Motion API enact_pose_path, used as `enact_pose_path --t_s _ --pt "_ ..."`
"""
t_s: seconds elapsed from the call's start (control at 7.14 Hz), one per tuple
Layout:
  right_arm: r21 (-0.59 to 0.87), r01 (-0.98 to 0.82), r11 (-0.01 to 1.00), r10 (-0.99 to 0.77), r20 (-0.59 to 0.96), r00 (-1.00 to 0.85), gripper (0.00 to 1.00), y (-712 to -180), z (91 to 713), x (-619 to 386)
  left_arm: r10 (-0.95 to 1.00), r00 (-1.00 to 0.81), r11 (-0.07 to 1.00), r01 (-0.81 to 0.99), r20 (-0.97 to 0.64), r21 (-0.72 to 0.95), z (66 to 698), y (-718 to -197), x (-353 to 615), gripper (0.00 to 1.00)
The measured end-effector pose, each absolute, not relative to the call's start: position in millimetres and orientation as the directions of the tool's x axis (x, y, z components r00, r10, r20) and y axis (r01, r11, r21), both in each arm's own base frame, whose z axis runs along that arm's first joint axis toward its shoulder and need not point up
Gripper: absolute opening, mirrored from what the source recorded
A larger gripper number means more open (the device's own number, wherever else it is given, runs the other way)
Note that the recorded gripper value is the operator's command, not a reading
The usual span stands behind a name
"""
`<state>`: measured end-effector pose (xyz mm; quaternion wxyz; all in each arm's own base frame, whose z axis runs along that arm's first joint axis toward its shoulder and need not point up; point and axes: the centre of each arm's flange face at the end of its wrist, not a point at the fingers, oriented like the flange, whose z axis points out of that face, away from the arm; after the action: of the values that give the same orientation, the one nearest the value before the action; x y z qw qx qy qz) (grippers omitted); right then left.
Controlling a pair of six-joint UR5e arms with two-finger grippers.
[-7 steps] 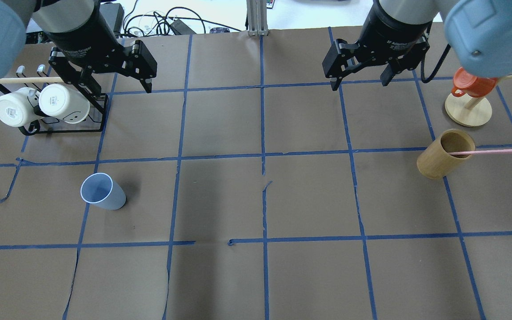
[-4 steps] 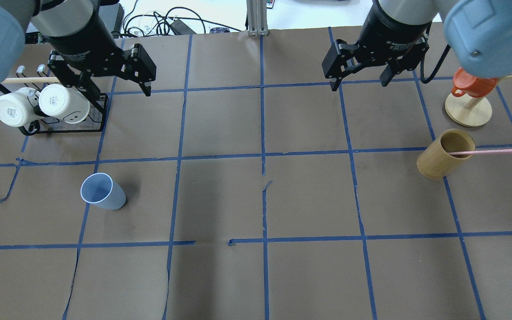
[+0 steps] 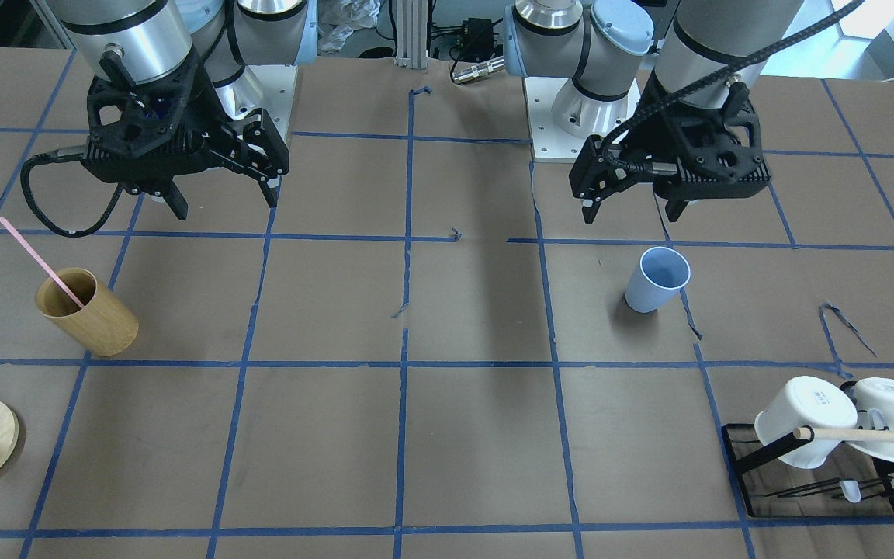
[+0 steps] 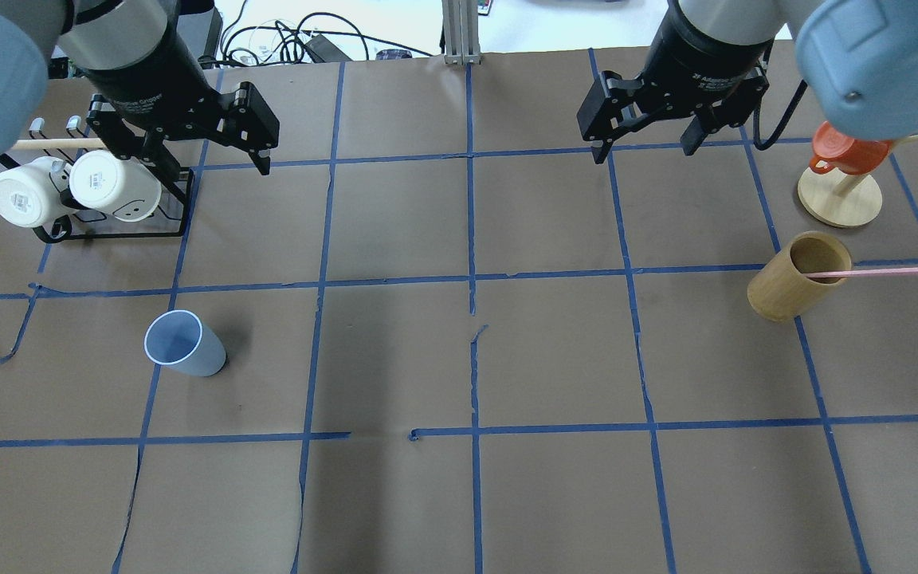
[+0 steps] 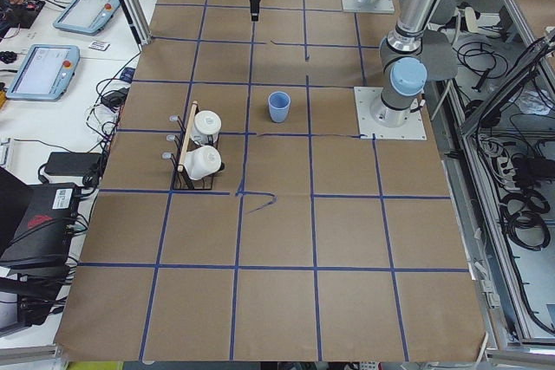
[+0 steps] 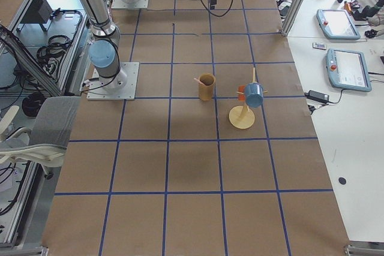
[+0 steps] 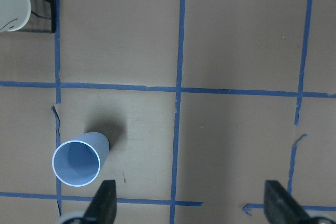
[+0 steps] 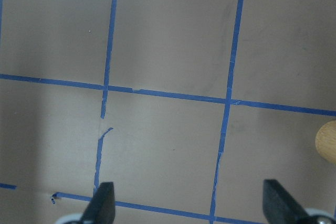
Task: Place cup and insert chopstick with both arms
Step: 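Lower the left gripper onto the light blue cup and grasp it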
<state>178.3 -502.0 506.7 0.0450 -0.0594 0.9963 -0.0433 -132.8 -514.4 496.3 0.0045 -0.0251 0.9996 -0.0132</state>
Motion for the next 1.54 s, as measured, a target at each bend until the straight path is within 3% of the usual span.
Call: enact_pose_path --t_s 0.42,0.84,0.98,1.12,1.26,1.54 --pt "-0.092 -0.114 0.989 -0.122 -0.085 -0.989 1.00 -502 507 178 -0.047 -0.998 0.995 -0.050 -0.036 0.091 410 -495 -92 1.00" --pt "-0.091 -0.117 0.989 -0.125 -0.083 -0.989 1.00 -502 506 178 -0.015 -0.998 0.994 -0.021 -0.059 0.108 293 -463 -28 0.98" --pt "-0.090 -0.117 0.989 -0.125 -0.083 -0.989 1.00 -503 506 178 -0.010 -0.998 0.994 -0.017 -0.057 0.111 267 -453 -21 0.70" --pt "-0.089 -0.120 0.989 -0.128 -0.083 -0.988 1.00 -503 505 178 -0.009 -0.999 0.992 -0.015 -0.053 0.127 249 -446 -19 0.17" --pt "-0.086 -0.150 0.985 -0.157 -0.079 -0.984 1.00 -505 503 175 -0.007 -0.999 0.990 -0.014 -0.050 0.137 239 -442 -18 0.00" --pt "-0.072 -0.237 0.969 -0.242 -0.068 -0.968 1.00 -510 493 154 -0.008 -0.999 0.991 -0.015 -0.050 0.134 235 -443 -17 0.00"
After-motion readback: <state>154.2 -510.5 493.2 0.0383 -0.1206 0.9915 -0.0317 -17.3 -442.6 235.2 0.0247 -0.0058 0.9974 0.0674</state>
